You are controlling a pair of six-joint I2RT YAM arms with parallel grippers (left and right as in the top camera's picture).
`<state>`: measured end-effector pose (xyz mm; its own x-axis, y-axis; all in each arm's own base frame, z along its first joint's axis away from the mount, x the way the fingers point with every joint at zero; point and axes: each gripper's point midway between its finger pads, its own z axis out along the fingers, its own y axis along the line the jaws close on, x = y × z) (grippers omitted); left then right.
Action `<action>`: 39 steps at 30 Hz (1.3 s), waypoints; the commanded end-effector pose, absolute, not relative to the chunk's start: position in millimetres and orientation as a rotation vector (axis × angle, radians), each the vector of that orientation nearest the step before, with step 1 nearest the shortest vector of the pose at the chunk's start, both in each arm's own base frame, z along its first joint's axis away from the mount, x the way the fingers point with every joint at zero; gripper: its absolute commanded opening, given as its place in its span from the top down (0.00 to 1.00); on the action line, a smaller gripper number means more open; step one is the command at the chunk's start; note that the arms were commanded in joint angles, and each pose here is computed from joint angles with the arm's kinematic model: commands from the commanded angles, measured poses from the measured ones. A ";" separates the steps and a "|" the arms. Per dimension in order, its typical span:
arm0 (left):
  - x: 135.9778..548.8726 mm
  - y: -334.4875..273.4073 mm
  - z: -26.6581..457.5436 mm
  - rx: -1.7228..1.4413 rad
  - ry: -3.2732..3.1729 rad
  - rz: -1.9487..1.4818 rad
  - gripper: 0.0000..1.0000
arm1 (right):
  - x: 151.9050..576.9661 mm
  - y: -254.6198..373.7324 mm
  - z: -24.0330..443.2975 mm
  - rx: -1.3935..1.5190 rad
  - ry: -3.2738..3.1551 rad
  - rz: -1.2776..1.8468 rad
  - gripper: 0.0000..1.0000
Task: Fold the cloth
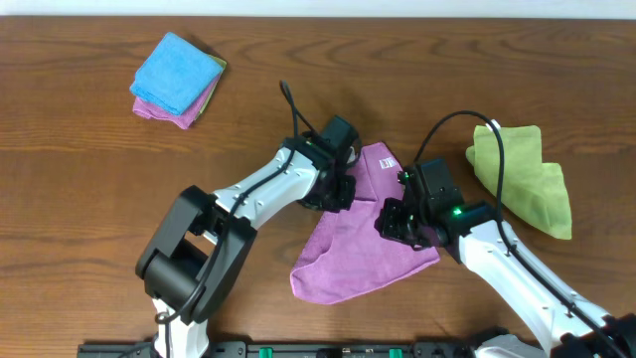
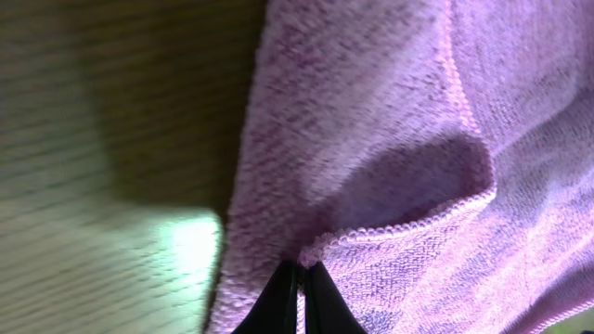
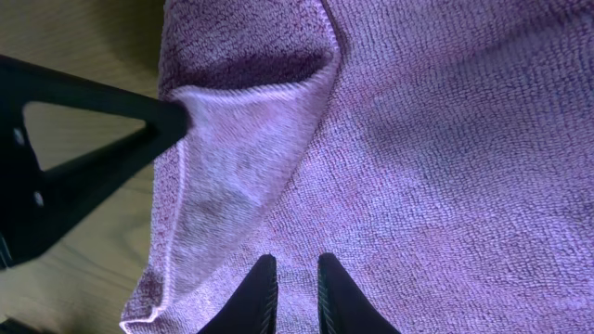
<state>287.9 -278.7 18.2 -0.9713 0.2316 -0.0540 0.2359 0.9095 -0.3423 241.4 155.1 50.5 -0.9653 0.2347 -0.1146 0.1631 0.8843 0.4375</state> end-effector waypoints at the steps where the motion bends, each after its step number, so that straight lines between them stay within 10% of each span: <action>1: 305.6 -272.2 29.0 0.364 3.014 -0.535 0.94 | 240.5 152.9 50.8 0.296 2.888 0.651 0.84; 29: 434.2 -108.0 75.0 -0.100 2.767 -0.187 0.94 | 238.8 156.8 52.4 0.248 2.890 0.682 0.82; 33: 419.3 -98.6 70.1 -0.123 2.837 -0.161 0.36 | 245.5 153.2 56.8 0.203 2.862 0.670 0.74; 39: 390.6 -94.6 77.2 -0.186 2.940 -0.198 0.05 | 256.6 135.9 78.7 0.215 2.768 0.681 0.38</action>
